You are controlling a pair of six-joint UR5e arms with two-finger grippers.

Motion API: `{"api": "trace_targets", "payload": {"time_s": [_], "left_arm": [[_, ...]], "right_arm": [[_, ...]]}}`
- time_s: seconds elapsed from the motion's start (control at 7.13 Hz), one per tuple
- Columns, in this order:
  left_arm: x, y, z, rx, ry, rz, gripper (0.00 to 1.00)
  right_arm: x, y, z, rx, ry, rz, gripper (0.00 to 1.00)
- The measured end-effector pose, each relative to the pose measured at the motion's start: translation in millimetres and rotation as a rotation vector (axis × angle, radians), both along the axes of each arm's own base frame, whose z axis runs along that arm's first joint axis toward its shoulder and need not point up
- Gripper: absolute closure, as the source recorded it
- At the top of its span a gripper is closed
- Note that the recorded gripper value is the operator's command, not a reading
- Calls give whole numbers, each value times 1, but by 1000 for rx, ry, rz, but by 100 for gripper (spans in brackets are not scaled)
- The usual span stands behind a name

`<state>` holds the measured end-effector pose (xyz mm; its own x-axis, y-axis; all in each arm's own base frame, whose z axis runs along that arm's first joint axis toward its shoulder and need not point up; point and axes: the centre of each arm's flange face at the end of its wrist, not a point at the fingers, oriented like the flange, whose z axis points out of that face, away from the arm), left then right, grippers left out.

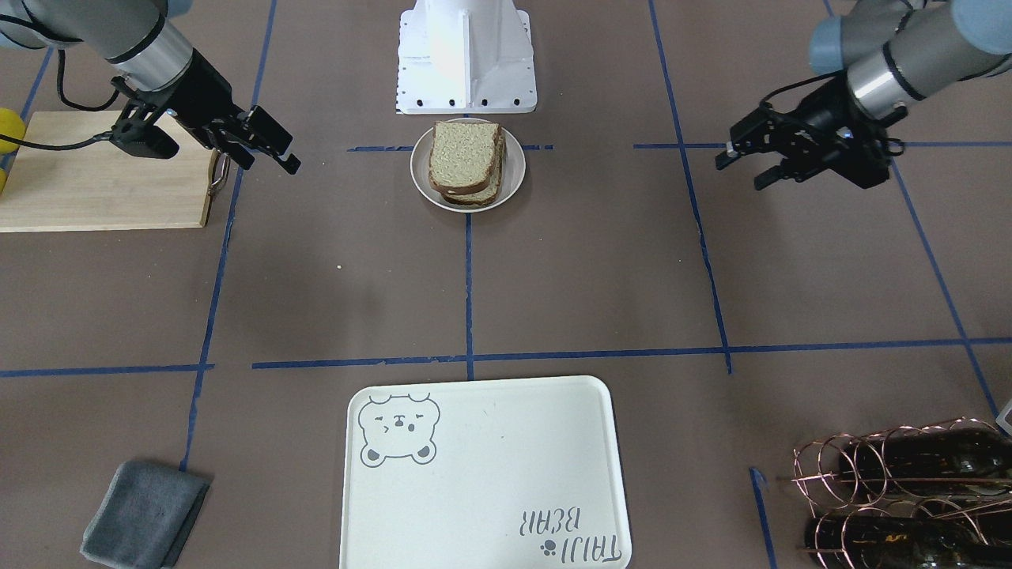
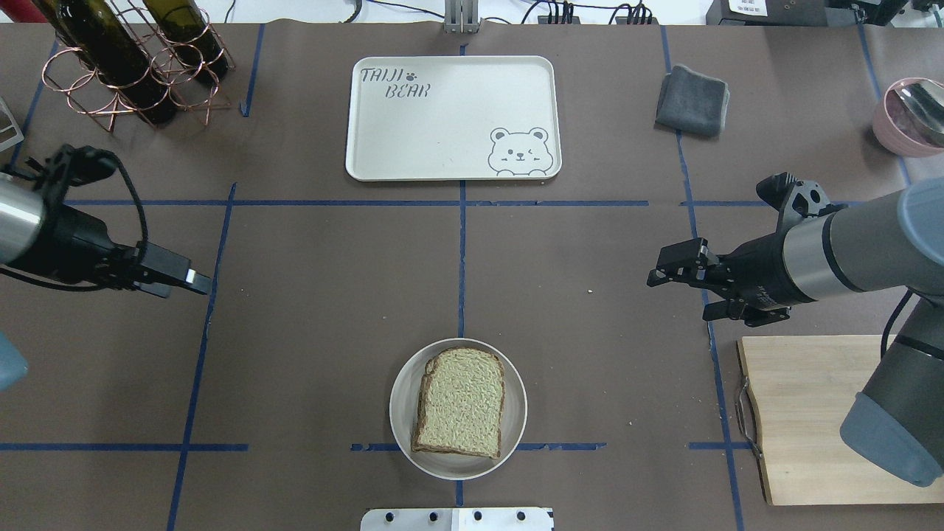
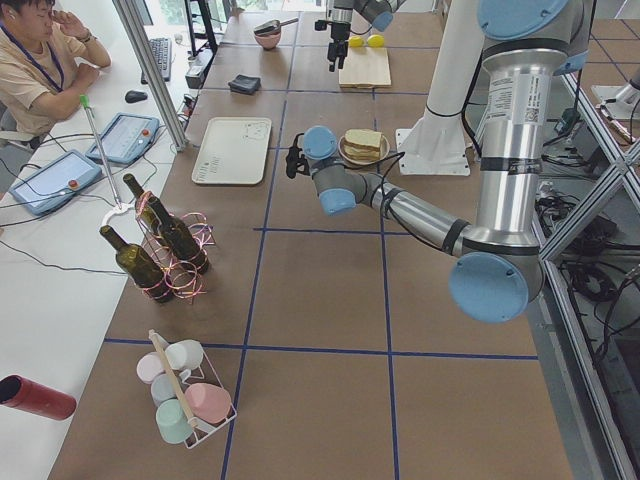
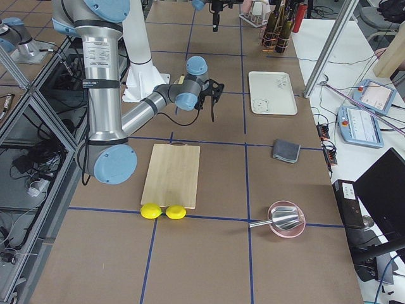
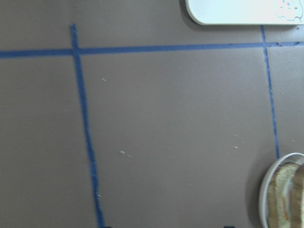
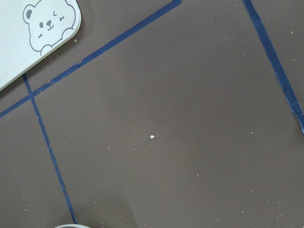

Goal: Make sandwich and place on tray
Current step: 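Withdraw the right gripper while the left gripper moves toward the plate, then grip the rim of the white plate with the left gripper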

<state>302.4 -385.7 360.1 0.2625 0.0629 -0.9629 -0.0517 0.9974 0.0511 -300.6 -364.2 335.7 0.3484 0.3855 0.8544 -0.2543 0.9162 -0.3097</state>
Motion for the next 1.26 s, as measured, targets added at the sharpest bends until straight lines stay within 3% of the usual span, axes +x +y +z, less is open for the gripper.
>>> {"api": "trace_targets", "payload": {"time_s": [0.14, 0.56, 1.26], "left_arm": [[60, 34, -28, -63, 17, -25, 45], [164, 116, -72, -180, 37, -74, 47], [232, 133, -79, -203, -161, -127, 59]], "right_arm": [[5, 0, 4, -1, 4, 3, 0], [13, 1, 7, 0, 7, 11, 0], [18, 0, 11, -1, 14, 18, 0]]}}
